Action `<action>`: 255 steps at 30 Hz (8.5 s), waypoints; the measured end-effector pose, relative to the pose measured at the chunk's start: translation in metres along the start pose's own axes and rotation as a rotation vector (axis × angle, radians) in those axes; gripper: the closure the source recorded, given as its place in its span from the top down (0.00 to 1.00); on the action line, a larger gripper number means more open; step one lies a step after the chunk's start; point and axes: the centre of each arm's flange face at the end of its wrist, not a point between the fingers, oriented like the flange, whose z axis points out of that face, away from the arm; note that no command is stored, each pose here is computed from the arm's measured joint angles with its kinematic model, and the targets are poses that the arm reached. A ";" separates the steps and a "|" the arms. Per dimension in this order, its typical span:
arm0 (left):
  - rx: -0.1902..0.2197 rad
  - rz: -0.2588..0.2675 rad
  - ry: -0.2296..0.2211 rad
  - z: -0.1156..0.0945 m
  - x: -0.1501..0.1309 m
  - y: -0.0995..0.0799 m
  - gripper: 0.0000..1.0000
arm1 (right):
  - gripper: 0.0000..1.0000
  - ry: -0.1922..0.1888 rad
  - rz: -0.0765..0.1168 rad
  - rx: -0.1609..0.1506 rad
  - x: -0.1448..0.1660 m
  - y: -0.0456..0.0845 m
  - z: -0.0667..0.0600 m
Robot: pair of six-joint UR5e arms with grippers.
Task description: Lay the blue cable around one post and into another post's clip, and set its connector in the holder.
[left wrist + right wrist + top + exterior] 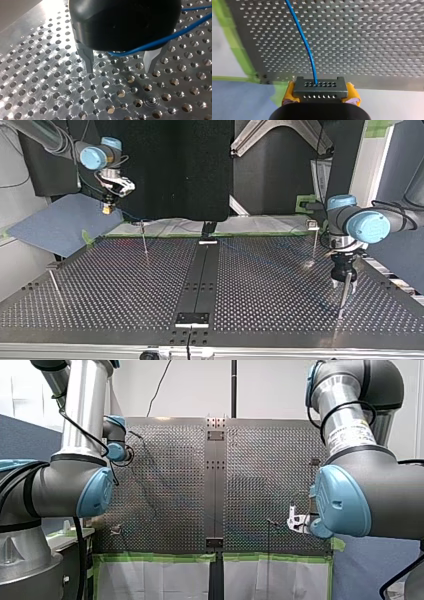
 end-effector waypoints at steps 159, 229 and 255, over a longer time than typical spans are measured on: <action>0.028 -0.442 0.376 -0.162 0.093 0.048 1.00 | 0.00 0.075 -0.043 0.259 0.110 -0.090 -0.030; -0.078 -0.002 -0.193 -0.139 -0.169 -0.106 1.00 | 0.00 0.075 -0.040 0.280 0.110 -0.094 -0.031; 0.041 0.209 -0.080 -0.138 -0.211 -0.173 1.00 | 0.00 0.072 -0.042 0.287 0.110 -0.098 -0.033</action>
